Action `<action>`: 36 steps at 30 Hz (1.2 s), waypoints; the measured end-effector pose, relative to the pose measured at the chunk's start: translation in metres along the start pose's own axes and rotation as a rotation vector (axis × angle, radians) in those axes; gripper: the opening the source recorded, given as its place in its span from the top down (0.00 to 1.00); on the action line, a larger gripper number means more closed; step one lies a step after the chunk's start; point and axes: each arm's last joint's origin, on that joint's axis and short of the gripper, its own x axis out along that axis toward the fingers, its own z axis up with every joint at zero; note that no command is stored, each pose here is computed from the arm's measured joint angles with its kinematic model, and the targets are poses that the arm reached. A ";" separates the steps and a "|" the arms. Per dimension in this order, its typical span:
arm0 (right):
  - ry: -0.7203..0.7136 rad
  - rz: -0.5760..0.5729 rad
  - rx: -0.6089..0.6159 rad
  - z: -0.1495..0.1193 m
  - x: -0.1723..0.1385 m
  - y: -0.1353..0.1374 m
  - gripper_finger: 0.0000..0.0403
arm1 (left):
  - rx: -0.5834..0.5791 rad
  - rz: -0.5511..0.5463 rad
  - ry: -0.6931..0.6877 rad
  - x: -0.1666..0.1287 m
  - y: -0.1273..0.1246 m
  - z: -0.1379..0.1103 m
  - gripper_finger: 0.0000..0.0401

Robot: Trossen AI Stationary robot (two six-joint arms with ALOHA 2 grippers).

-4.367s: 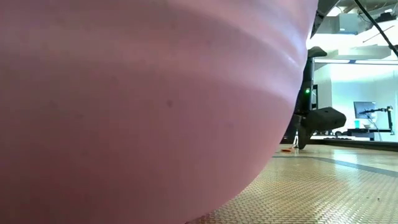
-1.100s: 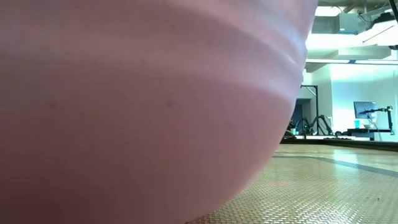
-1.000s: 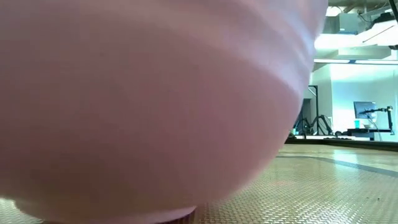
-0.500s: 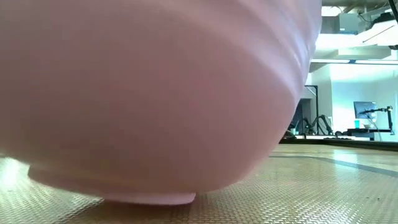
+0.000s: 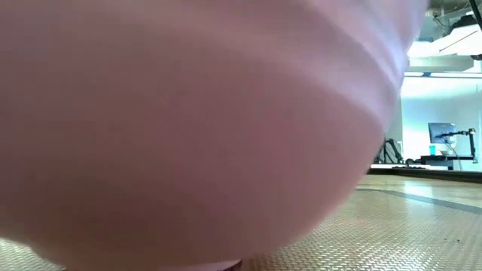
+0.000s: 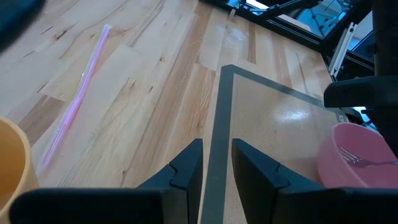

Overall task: Pick & Place Utensil
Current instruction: Put the orange fork into the pink bowl on the transparent mat

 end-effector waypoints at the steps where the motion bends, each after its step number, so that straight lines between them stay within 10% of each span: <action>1: 0.000 0.000 0.000 0.000 0.000 0.000 0.97 | 0.000 0.000 0.000 0.000 0.000 0.000 0.79; 36: -0.007 -0.039 -0.003 -0.007 0.007 -0.003 0.97 | 0.000 0.000 0.000 0.000 0.000 0.000 0.79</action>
